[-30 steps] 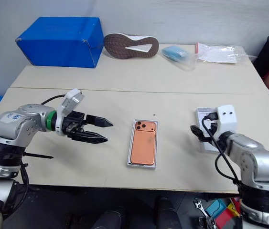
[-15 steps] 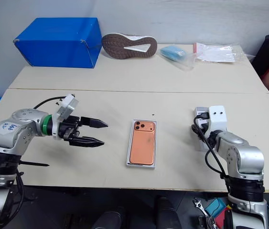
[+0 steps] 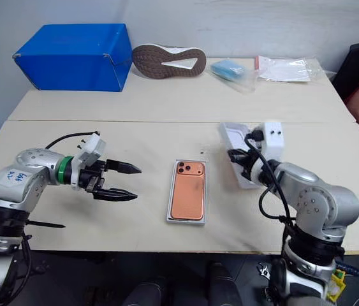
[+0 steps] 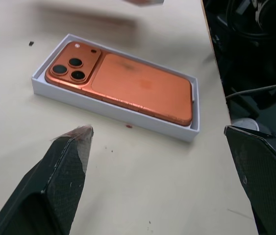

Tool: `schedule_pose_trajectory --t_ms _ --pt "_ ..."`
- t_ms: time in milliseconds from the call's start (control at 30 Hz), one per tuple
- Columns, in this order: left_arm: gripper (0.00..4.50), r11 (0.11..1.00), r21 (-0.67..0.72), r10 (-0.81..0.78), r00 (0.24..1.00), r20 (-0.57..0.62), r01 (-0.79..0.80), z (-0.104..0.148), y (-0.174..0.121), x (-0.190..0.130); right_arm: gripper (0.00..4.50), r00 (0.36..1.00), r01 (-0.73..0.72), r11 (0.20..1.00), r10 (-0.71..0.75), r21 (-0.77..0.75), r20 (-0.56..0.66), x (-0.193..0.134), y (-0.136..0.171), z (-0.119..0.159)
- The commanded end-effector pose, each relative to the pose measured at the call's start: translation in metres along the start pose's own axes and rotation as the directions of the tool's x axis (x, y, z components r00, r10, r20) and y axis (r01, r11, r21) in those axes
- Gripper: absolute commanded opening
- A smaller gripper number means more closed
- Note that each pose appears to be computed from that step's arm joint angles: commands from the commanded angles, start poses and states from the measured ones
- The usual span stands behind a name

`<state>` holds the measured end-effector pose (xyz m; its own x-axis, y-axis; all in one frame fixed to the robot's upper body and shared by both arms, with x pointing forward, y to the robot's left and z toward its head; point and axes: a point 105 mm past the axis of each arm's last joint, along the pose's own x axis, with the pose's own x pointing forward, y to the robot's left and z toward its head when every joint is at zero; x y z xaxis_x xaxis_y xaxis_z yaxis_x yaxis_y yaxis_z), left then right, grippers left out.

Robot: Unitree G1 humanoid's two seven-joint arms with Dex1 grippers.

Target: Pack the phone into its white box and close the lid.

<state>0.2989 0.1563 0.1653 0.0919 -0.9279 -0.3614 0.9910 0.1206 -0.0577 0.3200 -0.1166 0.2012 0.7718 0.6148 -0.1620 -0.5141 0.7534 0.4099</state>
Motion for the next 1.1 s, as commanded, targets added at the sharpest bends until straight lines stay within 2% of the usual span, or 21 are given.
schedule_pose_trajectory --t_ms 33,133,300,533,767,867,1100 --pt "4.5 0.999 0.034 0.02 1.0 -0.022 -0.02 0.002 0.0 -0.007 0.01 0.974 -0.224 0.971 0.222 0.08 0.035 0.01 0.044 0.002" --pt "4.5 0.998 0.023 0.055 0.998 -0.04 -0.054 -0.004 0.003 -0.013 0.01 0.933 -0.357 0.906 0.357 0.227 0.043 0.03 0.074 -0.006" --pt "4.5 0.995 0.019 0.096 0.994 -0.058 -0.095 -0.008 0.002 -0.019 0.01 0.891 -0.399 0.824 0.452 0.402 -0.043 0.057 0.103 -0.035" --pt "4.5 0.993 0.003 0.121 0.99 -0.068 -0.121 -0.009 -0.007 -0.026 0.01 0.843 -0.46 0.631 0.531 0.624 0.085 0.072 0.131 -0.034" --pt "4.5 0.99 0.004 0.142 0.988 -0.065 -0.142 -0.007 -0.004 -0.025 0.01 0.822 -0.475 0.601 0.564 0.643 0.08 0.072 0.143 -0.026" --pt "4.5 0.99 0.007 0.142 0.988 -0.057 -0.142 -0.007 -0.005 -0.023 0.01 0.821 -0.459 0.611 0.57 0.645 0.043 0.07 0.143 -0.033" --pt "4.5 0.99 0.011 0.14 0.989 -0.049 -0.139 -0.007 -0.001 -0.019 0.01 0.789 -0.424 0.561 0.615 0.711 -0.014 0.077 0.158 -0.055"
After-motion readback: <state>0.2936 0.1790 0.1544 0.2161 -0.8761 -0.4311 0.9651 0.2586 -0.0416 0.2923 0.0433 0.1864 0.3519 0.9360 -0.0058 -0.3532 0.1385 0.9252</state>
